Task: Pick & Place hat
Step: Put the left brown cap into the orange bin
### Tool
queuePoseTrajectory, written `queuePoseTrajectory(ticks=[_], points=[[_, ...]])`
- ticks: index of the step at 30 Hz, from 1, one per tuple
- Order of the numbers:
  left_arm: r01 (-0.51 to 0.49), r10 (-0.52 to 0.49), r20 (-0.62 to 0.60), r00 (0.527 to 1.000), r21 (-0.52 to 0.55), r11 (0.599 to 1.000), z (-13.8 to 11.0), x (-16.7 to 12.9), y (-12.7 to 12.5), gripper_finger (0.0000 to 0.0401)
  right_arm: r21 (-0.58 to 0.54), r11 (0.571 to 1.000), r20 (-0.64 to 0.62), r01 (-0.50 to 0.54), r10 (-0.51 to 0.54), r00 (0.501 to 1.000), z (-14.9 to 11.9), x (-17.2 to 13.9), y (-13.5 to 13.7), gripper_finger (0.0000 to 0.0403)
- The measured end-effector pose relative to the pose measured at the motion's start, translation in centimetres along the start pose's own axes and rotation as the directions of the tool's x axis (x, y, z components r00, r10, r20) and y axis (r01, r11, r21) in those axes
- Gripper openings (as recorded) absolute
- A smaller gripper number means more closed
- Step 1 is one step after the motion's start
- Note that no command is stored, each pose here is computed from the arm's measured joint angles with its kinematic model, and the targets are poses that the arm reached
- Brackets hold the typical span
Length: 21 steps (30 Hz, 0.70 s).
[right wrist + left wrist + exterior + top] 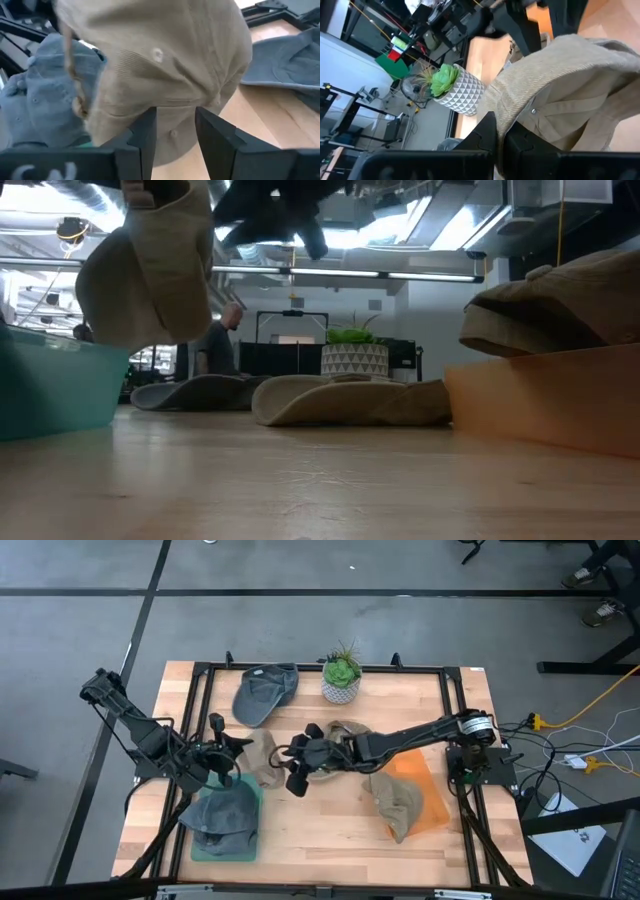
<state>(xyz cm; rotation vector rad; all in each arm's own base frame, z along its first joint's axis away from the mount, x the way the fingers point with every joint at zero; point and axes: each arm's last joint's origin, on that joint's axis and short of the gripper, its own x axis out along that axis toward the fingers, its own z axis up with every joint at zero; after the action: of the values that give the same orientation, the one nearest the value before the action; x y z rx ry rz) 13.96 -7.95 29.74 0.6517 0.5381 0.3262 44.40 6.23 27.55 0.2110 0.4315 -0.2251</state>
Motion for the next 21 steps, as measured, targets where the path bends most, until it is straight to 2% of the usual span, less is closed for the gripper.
queuePoseTrajectory(ticks=[3,8,11,16,21], points=[[0.0,0.0,0.011,1.0,-0.018,1.0,0.2,0.0,0.0,0.0004,0.05,0.998,0.037,-0.032,0.03,0.999,-0.7,0.8,-1.1,0.0133],[0.0,0.0,0.012,1.0,-0.02,1.0,0.2,0.0,0.0,0.0004,0.071,0.967,0.143,-0.245,0.233,0.962,-1.2,1.3,-1.5,0.0133],[0.002,-0.001,0.012,1.0,-0.021,1.0,0.2,0.0,0.0,0.0004,0.059,0.947,0.175,-0.316,0.302,0.937,-0.8,1.1,-1.3,0.0133],[0.02,-0.02,0.02,1.0,-0.032,0.999,0.3,0.0,0.0,0.0004,0.068,0.947,0.173,-0.314,0.298,0.939,-0.8,1.2,-1.5,0.0145],[0.036,-0.036,0.022,0.999,-0.033,0.999,0.3,0.0,-0.1,0.0004,0.09,0.945,0.172,-0.313,0.295,0.94,-0.8,1.3,-1.6,0.0199]])
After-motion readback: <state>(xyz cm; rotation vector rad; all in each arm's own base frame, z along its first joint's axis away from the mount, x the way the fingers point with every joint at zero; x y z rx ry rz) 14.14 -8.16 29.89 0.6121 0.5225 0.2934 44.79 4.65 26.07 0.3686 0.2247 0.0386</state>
